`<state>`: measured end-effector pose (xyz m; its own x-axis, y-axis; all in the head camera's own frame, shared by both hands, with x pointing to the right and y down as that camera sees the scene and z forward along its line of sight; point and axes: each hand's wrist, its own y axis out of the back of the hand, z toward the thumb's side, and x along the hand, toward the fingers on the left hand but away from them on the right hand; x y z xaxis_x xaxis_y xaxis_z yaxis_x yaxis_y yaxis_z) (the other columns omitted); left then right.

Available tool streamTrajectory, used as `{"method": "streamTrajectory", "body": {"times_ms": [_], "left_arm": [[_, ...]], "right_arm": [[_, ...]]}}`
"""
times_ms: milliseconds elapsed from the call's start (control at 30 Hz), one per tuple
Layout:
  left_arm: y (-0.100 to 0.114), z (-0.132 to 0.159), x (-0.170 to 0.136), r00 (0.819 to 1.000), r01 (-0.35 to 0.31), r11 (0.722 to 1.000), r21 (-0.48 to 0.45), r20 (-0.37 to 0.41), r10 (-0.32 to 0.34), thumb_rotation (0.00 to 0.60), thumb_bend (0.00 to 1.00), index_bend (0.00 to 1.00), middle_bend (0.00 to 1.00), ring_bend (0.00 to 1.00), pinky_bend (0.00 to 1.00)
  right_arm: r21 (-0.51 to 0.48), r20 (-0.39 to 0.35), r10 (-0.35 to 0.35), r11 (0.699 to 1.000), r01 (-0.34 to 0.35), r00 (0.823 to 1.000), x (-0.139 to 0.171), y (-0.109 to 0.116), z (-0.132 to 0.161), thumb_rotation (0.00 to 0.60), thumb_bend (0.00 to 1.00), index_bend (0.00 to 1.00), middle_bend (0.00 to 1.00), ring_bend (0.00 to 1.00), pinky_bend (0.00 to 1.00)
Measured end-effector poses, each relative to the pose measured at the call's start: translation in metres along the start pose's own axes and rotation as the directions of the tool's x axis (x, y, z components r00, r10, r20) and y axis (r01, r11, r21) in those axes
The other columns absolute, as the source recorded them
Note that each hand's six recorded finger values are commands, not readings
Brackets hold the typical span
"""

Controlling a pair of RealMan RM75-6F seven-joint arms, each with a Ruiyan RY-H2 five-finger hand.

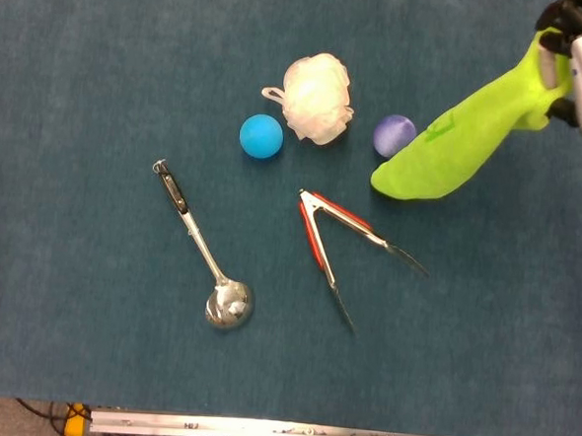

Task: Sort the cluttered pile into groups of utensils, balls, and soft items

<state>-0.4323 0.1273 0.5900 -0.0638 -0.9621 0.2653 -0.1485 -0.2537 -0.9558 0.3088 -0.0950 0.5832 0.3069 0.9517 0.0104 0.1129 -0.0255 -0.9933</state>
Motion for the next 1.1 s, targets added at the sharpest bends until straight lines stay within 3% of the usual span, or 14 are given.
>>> {"method": "streamTrajectory", "body": {"times_ms": [300, 633, 900, 1100], "left_arm": [[-0.001, -0.002, 0.000, 1.000, 0.003, 1.000, 0.000, -0.007, -0.003, 0.600, 0.35, 0.17, 0.19, 0.12, 0.11], [-0.007, 0.004, 0.004, 1.000, 0.015, 1.000, -0.002, 0.012, -0.015, 0.600, 0.35, 0.17, 0.19, 0.12, 0.11], [-0.008, 0.005, 0.004, 1.000, 0.018, 1.000, -0.003, 0.011, -0.018, 0.600, 0.35, 0.17, 0.19, 0.12, 0.11], [-0.007, 0.001, 0.001, 1.000, 0.017, 1.000, -0.006, -0.002, -0.017, 0.600, 0.35, 0.17, 0.19, 0.11, 0.11]], "right_arm": [[-0.005, 0.050, -0.034, 0.999, 0.035, 0.998, 0.007, 0.021, -0.037, 0.600, 0.29, 0.83, 0.48, 0.32, 0.37], [0.130, 0.034, 0.087, 0.987, -0.091, 0.996, 0.037, 0.004, -0.061, 0.600, 0.29, 0.83, 0.48, 0.32, 0.37], [0.123, -0.015, 0.133, 0.984, -0.130, 0.991, 0.044, -0.014, -0.045, 0.600, 0.29, 0.83, 0.48, 0.32, 0.37], [0.138, -0.084, 0.200, 0.972, -0.188, 0.976, 0.056, -0.035, -0.024, 0.600, 0.29, 0.83, 0.48, 0.32, 0.37]]}}
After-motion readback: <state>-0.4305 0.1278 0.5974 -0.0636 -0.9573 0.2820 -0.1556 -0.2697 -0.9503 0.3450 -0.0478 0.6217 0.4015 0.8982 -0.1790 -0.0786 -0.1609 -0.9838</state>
